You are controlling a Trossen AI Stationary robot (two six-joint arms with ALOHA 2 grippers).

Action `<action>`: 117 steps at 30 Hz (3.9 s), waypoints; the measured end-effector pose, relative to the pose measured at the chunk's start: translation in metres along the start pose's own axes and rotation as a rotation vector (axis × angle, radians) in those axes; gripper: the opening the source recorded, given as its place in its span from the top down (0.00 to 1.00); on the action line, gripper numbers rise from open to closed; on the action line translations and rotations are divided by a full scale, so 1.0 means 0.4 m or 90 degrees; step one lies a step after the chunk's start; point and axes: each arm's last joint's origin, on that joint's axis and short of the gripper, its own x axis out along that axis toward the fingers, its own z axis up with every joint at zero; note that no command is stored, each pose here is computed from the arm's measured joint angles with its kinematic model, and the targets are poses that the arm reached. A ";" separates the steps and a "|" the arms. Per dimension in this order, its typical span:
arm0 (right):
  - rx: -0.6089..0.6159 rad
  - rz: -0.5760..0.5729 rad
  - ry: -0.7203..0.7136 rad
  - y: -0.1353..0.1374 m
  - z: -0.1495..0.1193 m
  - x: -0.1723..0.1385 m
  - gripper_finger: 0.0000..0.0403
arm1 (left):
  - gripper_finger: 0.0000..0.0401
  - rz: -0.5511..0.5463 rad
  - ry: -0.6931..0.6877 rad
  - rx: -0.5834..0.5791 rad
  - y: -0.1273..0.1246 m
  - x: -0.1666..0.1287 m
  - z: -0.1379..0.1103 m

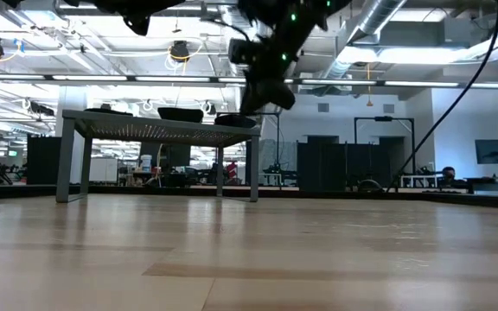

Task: Pick & Place Mini shaped plates
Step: Stack the black drop-shaped plate on top of the black drop-shaped plate on the shelf, then return to Home Position

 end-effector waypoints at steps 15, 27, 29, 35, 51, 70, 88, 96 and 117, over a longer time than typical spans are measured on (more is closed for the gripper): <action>0.040 0.032 -0.112 -0.040 -0.016 0.024 0.99 | 0.80 0.001 -0.003 0.006 0.000 0.000 0.001; 0.082 0.027 -0.085 -0.069 -0.055 0.042 1.00 | 0.80 0.000 -0.003 0.006 0.000 0.000 0.001; 0.087 0.031 -0.076 -0.071 -0.064 0.045 1.00 | 0.80 0.000 -0.002 0.006 0.000 0.000 0.001; 0.093 0.036 -0.083 -0.058 -0.047 0.037 1.00 | 0.80 0.000 -0.002 0.006 0.000 0.000 0.001; 0.039 0.044 -0.131 0.009 0.011 0.108 1.00 | 0.80 0.000 -0.002 0.006 0.000 0.000 0.001; 0.051 0.002 -0.132 -0.040 -0.020 0.109 1.00 | 0.80 0.000 0.000 0.007 0.000 0.000 0.000; 0.011 0.019 -0.073 -0.001 0.021 -0.283 1.00 | 0.80 0.169 0.014 0.008 0.026 -0.036 0.012; 0.286 0.065 -0.093 0.069 -0.243 -0.415 1.00 | 0.80 0.186 -0.009 -0.014 0.048 -0.181 0.043; 0.494 -0.067 -0.552 0.397 -0.607 -0.445 1.00 | 0.80 -0.027 -0.229 -0.002 0.043 -0.315 -0.160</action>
